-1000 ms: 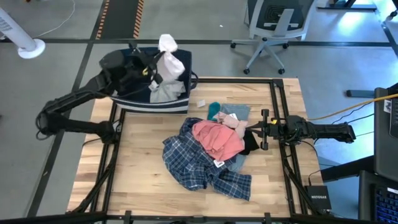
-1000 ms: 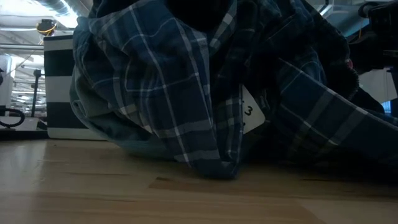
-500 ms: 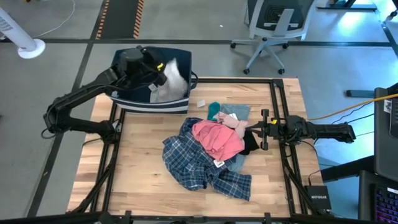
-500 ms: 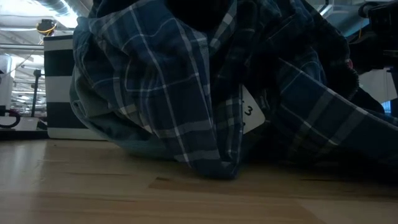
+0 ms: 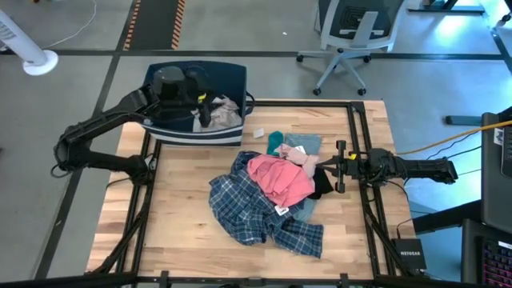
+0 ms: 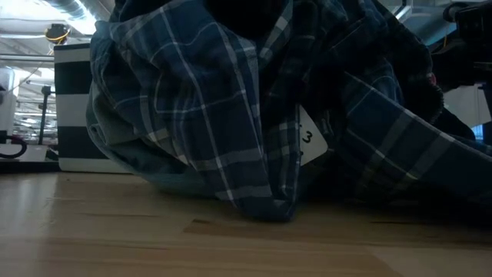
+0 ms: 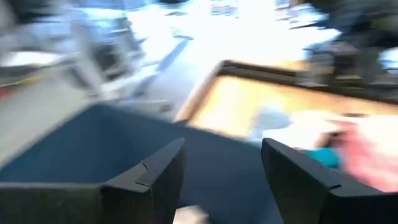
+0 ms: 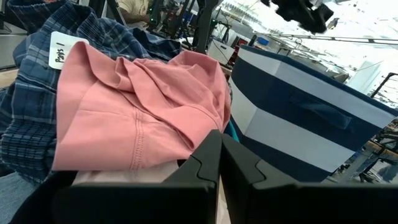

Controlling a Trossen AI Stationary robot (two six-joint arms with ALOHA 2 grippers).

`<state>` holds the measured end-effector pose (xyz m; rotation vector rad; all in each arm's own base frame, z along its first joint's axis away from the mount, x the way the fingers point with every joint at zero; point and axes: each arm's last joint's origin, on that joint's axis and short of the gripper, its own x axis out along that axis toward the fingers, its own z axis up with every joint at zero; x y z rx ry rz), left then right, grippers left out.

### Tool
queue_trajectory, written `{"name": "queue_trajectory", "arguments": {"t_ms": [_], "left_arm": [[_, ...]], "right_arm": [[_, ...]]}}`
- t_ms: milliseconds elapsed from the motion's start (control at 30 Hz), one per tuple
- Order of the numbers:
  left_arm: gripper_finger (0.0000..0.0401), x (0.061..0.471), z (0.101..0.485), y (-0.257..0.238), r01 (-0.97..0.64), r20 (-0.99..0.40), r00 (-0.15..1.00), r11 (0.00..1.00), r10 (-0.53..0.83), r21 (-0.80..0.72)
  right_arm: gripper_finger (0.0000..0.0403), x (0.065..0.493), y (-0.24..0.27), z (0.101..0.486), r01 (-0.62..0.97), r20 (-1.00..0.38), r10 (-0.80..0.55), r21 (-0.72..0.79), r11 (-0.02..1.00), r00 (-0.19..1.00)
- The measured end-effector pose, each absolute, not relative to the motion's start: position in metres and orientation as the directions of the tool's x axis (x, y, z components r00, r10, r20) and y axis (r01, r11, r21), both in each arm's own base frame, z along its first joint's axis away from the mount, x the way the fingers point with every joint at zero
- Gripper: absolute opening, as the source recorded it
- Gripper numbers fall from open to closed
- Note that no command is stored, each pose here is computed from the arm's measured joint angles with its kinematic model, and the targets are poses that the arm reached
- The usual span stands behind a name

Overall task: Sort clothes
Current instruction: Put the pink underwear into the blue laundry bin

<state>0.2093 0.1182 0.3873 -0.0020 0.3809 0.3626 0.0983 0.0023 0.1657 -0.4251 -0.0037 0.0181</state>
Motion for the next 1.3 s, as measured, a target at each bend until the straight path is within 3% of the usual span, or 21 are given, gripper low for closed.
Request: {"name": "queue_trajectory", "arguments": {"t_ms": [267,767,1300], "left_arm": [[0.0218,0.241,0.382,0.072,-0.111,-0.358,0.927,0.993,0.115,0.031],[0.0214,0.317,0.327,0.024,-0.034,-0.478,0.875,0.995,0.075,0.093],[0.0214,0.36,0.266,0.009,-0.005,-0.606,0.795,0.999,0.035,0.051]], "right_arm": [[0.0017,0.098,0.002,0.166,-0.017,0.0,0.018,-0.412,0.911,1.0],[0.0017,0.098,0.002,0.166,-0.017,0.0,0.019,-0.412,0.911,1.0],[0.0017,0.098,0.002,0.166,-0.017,0.0,0.018,-0.413,0.911,1.0]]}}
